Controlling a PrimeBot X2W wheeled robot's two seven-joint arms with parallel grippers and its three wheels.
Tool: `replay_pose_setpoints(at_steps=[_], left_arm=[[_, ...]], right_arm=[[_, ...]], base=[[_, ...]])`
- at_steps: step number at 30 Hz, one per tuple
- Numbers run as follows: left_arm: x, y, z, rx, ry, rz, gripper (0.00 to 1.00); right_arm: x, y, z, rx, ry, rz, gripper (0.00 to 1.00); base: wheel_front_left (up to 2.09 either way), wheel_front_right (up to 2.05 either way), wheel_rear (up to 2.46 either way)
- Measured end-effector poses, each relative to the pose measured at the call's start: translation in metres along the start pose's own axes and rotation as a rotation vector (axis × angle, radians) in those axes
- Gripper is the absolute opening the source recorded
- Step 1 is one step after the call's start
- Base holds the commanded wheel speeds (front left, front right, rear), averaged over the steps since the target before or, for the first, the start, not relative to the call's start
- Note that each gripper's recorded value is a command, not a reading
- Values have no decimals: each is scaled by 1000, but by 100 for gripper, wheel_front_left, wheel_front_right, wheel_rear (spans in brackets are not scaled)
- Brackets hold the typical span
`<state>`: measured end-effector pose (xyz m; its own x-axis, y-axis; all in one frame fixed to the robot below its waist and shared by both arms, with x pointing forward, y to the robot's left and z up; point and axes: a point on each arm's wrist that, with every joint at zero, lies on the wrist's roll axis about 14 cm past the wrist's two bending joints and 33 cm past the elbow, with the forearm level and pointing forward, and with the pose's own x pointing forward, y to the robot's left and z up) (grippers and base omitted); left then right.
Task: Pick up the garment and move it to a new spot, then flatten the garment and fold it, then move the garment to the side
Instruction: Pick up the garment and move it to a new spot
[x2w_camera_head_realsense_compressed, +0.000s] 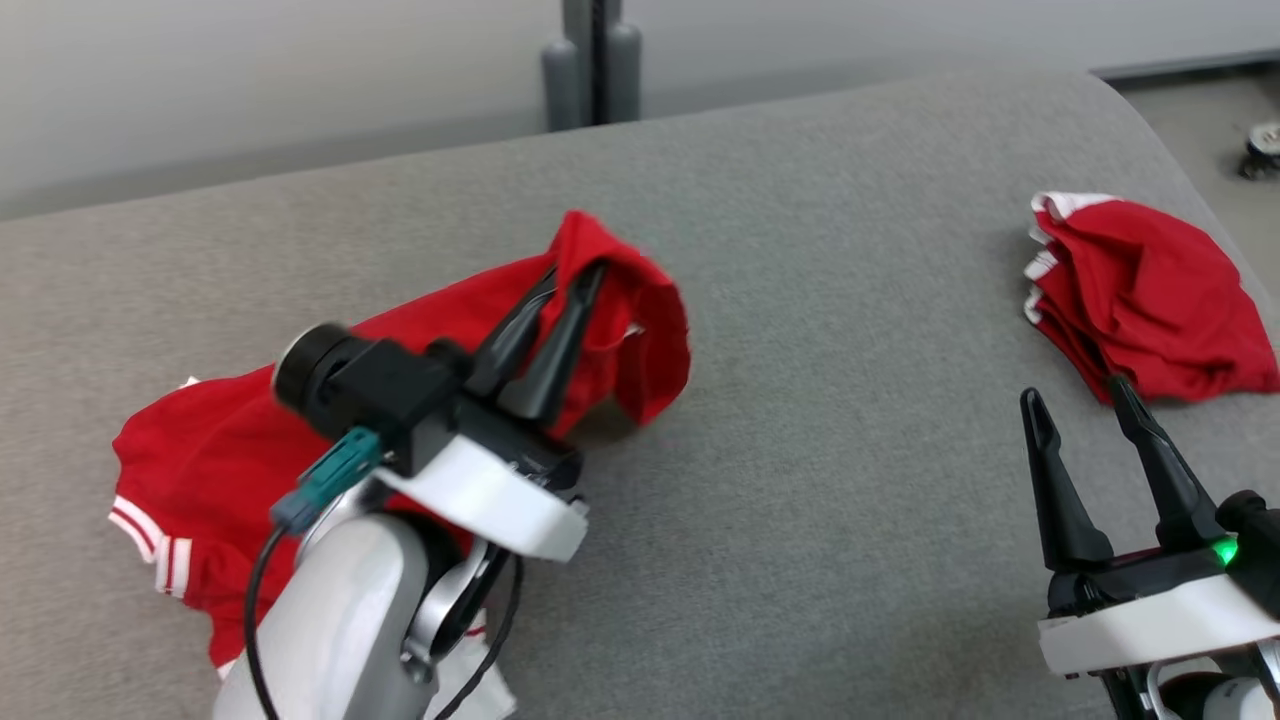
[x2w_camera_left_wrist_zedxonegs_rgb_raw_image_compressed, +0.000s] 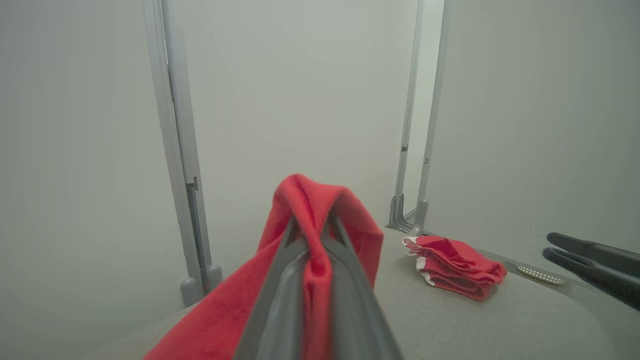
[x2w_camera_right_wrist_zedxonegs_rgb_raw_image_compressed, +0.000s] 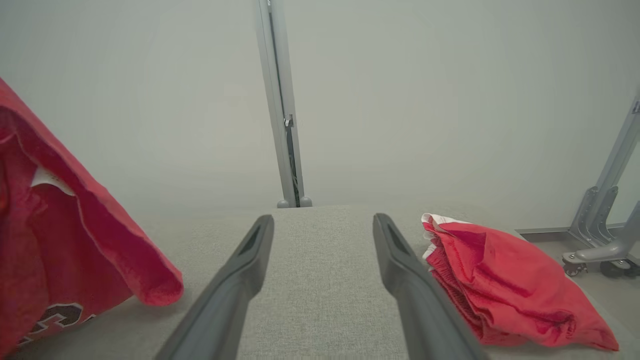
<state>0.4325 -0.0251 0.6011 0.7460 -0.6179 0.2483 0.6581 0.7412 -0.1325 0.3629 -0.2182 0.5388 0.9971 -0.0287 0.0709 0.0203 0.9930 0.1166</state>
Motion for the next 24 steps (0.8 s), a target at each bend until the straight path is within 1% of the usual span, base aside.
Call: replay_pose_setpoints(at_steps=[4,8,11,12,13,16,17,18,19,21,24], left_arm=[[32,-27,-16,-35,13,-119,0],[52,-41,-49,-82,81,-185,0],[58,-35,-90,-128,181,-179,0],[60,-31,-102,-140,211,-170,0],[62,-21,-125,-149,261,-153,0],[63,-12,-147,-155,311,-137,1],[63,-7,-156,-158,331,-127,35],[62,-3,-164,-161,353,-119,87],[61,0,-172,-161,372,-112,100],[60,7,-181,-159,393,-97,100],[58,15,-182,-149,383,-79,100]], right_arm=[[0,-13,-9,3,14,-49,100],[-1,-26,-20,13,34,-99,100],[-3,-34,-31,19,59,-133,100],[-4,-36,-35,22,67,-143,100],[-3,-40,-40,21,76,-157,100],[-3,-43,-48,23,92,-170,100],[-3,-44,-51,22,99,-175,100],[-3,-45,-54,21,107,-178,100],[0,-45,-55,21,105,-176,100],[3,-43,-59,27,112,-170,100],[8,-39,-62,36,110,-157,100]], base=[[0,0,0],[0,0,0],[0,0,0],[0,0,0],[0,0,0],[0,0,0],[0,0,0],[0,0,0],[0,0,0],[0,0,0],[0,0,0]])
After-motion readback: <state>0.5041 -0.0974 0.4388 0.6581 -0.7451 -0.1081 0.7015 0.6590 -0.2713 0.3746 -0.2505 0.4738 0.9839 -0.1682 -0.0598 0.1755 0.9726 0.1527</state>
